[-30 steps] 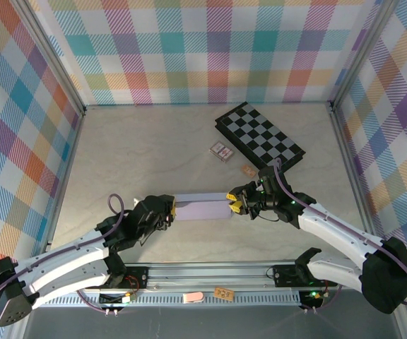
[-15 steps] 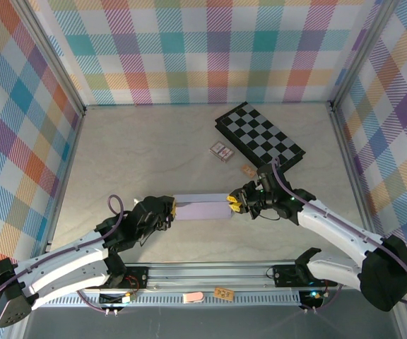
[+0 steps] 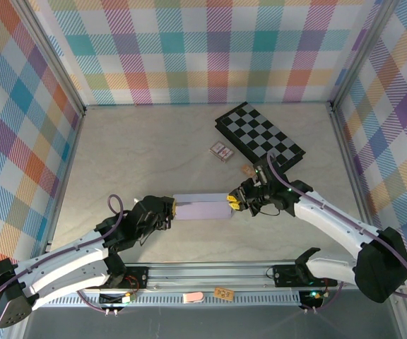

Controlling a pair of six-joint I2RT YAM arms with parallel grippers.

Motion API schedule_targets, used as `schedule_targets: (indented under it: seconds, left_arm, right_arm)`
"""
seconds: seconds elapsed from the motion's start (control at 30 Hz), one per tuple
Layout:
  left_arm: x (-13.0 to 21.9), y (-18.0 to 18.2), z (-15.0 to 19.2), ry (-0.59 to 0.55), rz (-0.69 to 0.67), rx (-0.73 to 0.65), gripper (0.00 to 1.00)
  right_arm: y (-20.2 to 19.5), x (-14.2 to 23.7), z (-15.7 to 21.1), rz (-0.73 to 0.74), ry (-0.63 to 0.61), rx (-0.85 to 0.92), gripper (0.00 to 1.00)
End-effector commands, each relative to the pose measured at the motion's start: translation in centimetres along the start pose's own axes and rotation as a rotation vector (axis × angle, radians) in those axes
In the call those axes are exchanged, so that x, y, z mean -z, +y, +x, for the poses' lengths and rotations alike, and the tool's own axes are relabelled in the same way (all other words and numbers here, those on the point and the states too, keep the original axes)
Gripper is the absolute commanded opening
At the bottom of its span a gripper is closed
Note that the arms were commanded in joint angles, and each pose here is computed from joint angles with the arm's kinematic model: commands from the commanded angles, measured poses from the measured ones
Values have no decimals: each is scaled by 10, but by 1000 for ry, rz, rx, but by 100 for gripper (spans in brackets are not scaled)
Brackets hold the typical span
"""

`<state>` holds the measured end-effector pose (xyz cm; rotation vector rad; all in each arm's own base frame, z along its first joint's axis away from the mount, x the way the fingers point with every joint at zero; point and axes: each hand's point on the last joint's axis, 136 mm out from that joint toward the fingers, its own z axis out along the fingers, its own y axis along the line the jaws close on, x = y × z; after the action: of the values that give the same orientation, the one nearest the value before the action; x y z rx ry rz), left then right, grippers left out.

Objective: Fold the paper box

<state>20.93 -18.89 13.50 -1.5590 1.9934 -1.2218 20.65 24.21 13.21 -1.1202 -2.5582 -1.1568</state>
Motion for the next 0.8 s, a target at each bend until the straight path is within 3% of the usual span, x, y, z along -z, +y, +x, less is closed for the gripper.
schedule_targets:
  seconds: [0.0, 0.2, 0.37, 0.43, 0.6, 0.77]
  left_arm:
    - [-10, 58, -6, -8, -212, 158, 0]
    - [-17, 35, 10, 39, -159, 100, 0]
    - [-14, 28, 18, 56, -183, 55, 0]
    - [-12, 34, 15, 41, -214, 43, 0]
    - [-12, 32, 21, 51, -227, 30, 0]
    - [-16, 33, 24, 54, -226, 30, 0]
  right_arm:
    - [-90, -8, -17, 336, -67, -99, 0]
    - [-56, -7, -15, 311, -48, 35, 3]
    - [-46, 7, -9, 278, -65, 17, 13]
    - [-40, 13, -7, 245, -80, -10, 20]
    - [-12, 25, 7, 151, -129, -67, 54]
    - [2, 17, 29, 177, -140, -147, 77]
